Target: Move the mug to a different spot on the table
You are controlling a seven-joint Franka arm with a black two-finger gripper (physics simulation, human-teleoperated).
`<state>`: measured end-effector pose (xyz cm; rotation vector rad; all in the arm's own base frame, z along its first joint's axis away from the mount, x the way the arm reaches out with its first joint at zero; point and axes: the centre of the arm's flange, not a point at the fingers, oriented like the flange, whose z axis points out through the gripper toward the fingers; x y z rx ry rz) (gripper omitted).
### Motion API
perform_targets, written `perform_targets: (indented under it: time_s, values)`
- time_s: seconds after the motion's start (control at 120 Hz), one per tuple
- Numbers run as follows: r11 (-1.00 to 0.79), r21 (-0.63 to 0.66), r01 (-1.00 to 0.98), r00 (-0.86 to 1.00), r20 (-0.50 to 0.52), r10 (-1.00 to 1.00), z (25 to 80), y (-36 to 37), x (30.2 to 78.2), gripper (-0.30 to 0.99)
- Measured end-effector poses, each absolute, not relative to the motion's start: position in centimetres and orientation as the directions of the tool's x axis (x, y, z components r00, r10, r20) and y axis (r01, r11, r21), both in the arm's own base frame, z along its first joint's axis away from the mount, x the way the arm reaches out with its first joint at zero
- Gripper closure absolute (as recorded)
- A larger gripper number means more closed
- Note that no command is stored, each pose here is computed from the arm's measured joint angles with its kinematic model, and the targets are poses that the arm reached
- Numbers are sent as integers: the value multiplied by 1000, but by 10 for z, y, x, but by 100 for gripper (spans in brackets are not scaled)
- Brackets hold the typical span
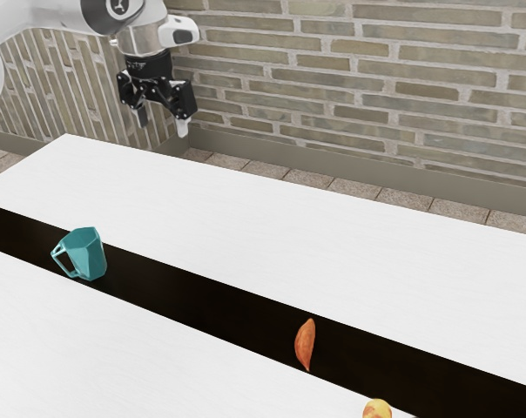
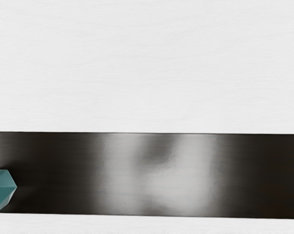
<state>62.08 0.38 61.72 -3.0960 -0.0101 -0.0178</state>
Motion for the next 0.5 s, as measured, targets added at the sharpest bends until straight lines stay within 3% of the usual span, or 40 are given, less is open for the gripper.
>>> perform_targets:
  time_s: [0.2,0.35,0.5]
  values:
    - [-998,-52,20,999,-32,22,607,20,602,0]
    - [-998,-38,58,996,-69,60,582,80,550,0]
    - [-1000,-10,10,1000,-28,11,557,127,505,0]
